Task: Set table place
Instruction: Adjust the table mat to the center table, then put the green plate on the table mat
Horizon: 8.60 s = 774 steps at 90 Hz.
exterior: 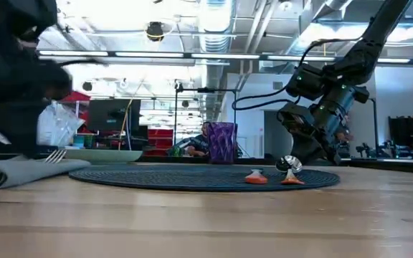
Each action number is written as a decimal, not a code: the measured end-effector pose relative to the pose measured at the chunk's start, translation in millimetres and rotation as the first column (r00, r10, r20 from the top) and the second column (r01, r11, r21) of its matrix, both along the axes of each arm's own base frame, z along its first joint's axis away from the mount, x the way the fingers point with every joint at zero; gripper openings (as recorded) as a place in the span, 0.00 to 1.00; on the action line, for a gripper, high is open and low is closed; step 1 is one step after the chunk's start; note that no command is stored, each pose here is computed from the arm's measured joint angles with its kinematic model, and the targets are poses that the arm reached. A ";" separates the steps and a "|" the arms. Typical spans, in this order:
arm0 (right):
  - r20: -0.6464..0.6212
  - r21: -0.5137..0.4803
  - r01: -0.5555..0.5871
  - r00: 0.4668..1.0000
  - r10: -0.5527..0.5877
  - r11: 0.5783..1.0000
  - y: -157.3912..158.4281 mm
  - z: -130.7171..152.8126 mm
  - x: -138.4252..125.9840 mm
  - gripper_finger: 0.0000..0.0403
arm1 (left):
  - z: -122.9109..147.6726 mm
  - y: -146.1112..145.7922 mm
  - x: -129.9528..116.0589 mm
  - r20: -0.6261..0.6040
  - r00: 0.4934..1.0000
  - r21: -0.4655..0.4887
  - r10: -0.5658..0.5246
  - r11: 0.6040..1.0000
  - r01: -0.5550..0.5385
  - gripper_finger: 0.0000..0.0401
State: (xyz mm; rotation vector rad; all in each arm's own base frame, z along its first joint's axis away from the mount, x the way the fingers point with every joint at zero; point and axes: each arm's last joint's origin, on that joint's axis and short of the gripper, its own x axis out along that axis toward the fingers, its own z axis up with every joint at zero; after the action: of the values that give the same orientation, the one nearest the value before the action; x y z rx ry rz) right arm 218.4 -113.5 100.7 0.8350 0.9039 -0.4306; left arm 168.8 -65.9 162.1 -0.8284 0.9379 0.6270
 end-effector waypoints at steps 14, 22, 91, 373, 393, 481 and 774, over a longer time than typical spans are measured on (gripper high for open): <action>0.058 -0.004 0.033 0.998 -0.032 0.999 -5.0 2.5 2.9 0.00 | 24.4 4.4 28.5 0.232 0.967 0.098 -0.104 0.992 0.083 0.00; 0.066 0.001 0.036 0.997 -0.036 0.999 -5.3 3.0 3.4 0.00 | 29.7 12.8 41.2 0.312 0.941 0.153 -0.133 0.984 0.089 0.00; 0.234 -0.083 0.175 0.960 -0.151 0.981 -32.9 60.5 -30.3 0.00 | -50.0 3.7 131.8 0.354 0.887 -0.186 -0.295 0.908 0.376 0.00; 0.184 -0.040 -0.037 0.982 0.044 0.999 -6.6 59.4 -25.3 0.00 | -14.0 4.8 189.5 -0.341 0.734 0.056 -0.587 0.767 0.640 0.00; 0.184 -0.040 -0.037 0.982 0.044 0.998 -6.6 59.4 -25.3 0.00 | -15.5 -0.7 196.3 -0.231 0.758 0.045 -0.610 0.771 0.635 0.00; 0.210 0.003 -0.096 0.973 0.094 0.995 -3.9 59.3 -25.4 0.00 | 48.9 -9.9 129.7 -0.352 0.845 0.087 -0.403 0.885 0.458 0.00; 0.277 -0.031 -0.172 0.945 0.174 0.985 -9.8 62.1 -27.3 0.18 | 24.0 195.5 37.7 -0.263 0.960 0.123 -0.091 0.984 0.127 0.24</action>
State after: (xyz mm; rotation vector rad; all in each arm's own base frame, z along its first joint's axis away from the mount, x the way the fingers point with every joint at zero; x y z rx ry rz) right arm 191.1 -123.4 162.8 0.7800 0.7055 -0.1566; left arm 206.5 129.6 186.1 -0.5746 1.1533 0.7064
